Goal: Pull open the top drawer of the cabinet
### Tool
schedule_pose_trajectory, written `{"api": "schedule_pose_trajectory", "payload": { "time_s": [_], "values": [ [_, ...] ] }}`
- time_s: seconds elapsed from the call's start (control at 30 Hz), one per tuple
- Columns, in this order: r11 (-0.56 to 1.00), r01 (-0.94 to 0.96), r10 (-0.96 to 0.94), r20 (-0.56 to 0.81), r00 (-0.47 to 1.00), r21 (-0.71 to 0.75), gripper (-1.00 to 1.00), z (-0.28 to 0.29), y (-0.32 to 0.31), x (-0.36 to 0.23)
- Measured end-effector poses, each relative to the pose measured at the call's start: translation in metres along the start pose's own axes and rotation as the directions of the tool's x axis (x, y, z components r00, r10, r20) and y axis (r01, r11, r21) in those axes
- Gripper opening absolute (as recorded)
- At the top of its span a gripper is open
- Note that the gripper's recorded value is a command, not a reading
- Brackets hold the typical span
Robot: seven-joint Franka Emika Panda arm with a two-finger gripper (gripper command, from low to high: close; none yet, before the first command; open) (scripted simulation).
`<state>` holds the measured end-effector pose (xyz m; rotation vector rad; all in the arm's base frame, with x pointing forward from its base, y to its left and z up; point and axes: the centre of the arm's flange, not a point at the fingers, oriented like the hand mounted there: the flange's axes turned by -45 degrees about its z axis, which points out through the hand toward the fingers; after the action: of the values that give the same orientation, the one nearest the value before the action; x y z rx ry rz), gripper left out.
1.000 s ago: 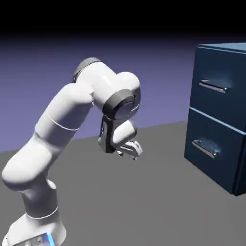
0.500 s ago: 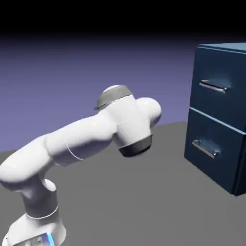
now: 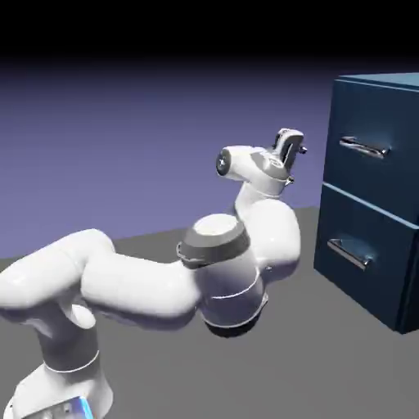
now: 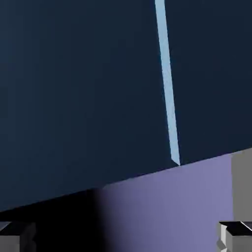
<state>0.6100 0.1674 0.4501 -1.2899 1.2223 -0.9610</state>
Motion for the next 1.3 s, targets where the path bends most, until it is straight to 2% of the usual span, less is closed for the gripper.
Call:
{"api": "schedule_pose_trajectory", "payload": {
  "time_s": [0.13,0.37,0.4,0.47,0.73,1.3],
  "values": [
    [0.988,0.109,-0.091,-0.161,0.983,0.11,0.0,0.009,-0.039,0.072],
    [0.988,0.109,-0.09,-0.161,0.983,0.11,0.0,0.057,-0.046,0.08],
    [0.988,0.109,-0.09,-0.161,0.983,0.11,-1.0,0.058,-0.046,0.08],
    [0.988,0.109,-0.09,-0.161,0.983,0.11,-1.0,0.058,-0.046,0.08],
    [0.988,0.11,-0.091,-0.162,0.983,0.113,-1.0,-0.008,-0.037,0.07],
    [0.988,0.11,-0.091,-0.162,0.983,0.113,-1.0,-0.184,-0.015,0.043]
  ]
}}
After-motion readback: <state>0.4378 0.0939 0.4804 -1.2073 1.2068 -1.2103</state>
